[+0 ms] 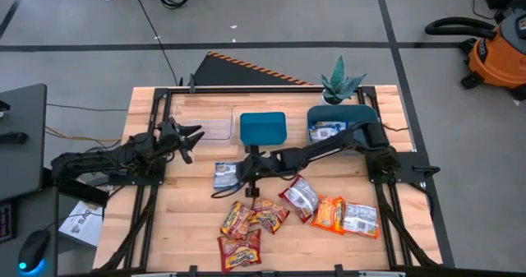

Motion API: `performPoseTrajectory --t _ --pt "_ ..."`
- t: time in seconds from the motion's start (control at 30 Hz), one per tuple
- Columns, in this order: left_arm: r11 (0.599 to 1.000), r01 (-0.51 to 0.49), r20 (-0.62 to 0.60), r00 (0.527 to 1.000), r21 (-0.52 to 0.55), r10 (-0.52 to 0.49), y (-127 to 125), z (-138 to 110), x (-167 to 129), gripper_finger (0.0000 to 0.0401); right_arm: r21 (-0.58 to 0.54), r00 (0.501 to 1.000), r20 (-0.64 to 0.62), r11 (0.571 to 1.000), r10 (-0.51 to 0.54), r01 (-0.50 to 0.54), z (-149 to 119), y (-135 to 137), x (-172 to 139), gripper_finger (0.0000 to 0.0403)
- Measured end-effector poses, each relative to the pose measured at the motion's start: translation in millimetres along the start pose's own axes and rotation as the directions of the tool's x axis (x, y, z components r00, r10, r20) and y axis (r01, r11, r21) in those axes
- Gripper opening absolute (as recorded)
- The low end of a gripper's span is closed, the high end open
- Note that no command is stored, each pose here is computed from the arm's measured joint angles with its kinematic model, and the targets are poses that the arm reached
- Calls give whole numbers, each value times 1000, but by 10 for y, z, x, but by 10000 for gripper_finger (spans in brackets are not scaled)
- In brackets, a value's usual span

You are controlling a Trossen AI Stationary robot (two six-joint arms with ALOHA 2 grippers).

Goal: Sort Maruchan noodles
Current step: Put the blue noodle pack into the green bin

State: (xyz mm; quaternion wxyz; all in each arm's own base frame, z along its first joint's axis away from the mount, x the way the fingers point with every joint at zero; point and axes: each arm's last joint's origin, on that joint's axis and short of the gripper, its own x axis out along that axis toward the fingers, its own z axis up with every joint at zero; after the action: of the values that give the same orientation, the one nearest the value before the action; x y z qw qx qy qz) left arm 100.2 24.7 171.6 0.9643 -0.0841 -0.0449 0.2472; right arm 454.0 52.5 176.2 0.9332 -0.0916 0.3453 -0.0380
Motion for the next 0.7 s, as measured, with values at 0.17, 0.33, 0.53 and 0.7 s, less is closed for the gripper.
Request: performPoseTrajectory --t 0.17,0.33,0.53,0.7 --pt "1000 0 0 1000 0 0 0 0 0 142 -11 997 -15 997 -77 76 142 -80 -323 6" --pt "1000 0 0 1000 -1 0 0 -1 0 142 -49 981 -80 984 -175 172 211 -121 -708 6" --pt "1000 0 0 1000 -1 0 0 0 0 142 -30 946 -128 954 -298 297 276 -216 -1278 6" --pt "1000 0 -1 1000 -3 0 0 -1 0 142 3 887 -185 903 -423 431 232 -308 -1729 6"
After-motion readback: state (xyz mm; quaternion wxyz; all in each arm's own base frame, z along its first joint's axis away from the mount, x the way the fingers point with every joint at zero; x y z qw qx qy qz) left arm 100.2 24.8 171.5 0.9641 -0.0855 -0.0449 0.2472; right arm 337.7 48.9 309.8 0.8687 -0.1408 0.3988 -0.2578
